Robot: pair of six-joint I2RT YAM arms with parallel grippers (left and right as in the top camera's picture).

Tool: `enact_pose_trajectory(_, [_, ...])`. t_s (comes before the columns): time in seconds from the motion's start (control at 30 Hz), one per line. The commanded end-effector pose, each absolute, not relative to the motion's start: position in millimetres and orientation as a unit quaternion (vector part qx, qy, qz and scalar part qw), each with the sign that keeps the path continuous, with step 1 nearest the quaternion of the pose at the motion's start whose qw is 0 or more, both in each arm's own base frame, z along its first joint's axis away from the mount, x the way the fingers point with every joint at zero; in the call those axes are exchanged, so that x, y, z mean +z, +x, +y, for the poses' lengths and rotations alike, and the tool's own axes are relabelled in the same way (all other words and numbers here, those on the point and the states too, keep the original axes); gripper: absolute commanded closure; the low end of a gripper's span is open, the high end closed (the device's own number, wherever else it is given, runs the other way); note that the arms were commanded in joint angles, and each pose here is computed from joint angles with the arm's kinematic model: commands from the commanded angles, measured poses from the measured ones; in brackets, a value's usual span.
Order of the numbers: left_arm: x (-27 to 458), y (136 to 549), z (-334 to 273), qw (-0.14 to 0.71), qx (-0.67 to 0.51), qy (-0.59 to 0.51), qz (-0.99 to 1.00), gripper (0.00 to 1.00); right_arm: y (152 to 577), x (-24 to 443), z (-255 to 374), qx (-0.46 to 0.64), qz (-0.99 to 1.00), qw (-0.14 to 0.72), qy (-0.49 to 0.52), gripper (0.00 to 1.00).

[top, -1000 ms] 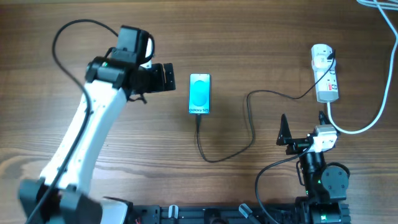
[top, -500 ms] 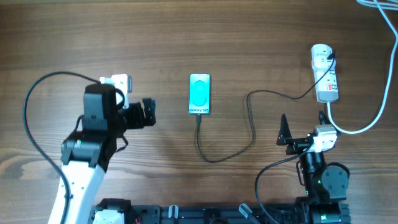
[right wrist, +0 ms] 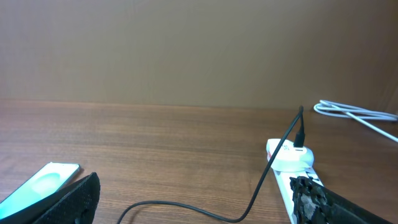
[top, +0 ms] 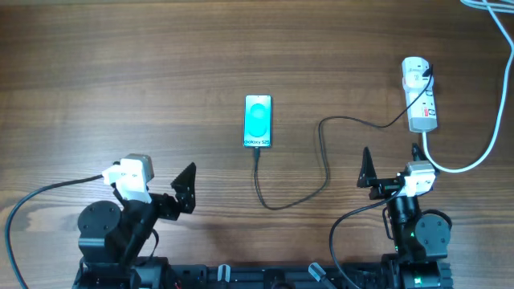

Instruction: Plug charger to phone and switch on socket

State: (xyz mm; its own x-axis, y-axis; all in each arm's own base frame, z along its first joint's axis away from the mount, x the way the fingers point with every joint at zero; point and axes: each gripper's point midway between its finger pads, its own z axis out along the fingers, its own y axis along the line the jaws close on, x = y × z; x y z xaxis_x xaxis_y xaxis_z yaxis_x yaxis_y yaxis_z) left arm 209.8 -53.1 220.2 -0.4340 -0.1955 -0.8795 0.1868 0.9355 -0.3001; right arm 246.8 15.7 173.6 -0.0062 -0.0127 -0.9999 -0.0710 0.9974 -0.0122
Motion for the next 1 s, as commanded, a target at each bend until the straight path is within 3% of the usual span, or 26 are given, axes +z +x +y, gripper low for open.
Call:
enact_pose_trajectory(0.0, [200,208,-52,0.518,-0.182,-0.011,0.836,0.00,246,176,17,0.026,0.705,0.708,-0.026,0.00])
enact_pose_trajectory(0.33, [176,225,-35,0.618,-0.187,-0.067,0.761,0.00,246,176,17,0.026,0.705,0.708,-0.026,0.00])
enact_pose_trajectory(0.53, [161,234,-6,0.621,-0.164,-0.168,0.747,0.00,246,176,17,0.026,0.705,0.708,-0.026,0.00])
enact_pose_trajectory(0.97, [163,246,-3,0.682,-0.102,-0.095,0.718,0.00,246,176,17,0.026,0.705,0.708,-0.026,0.00])
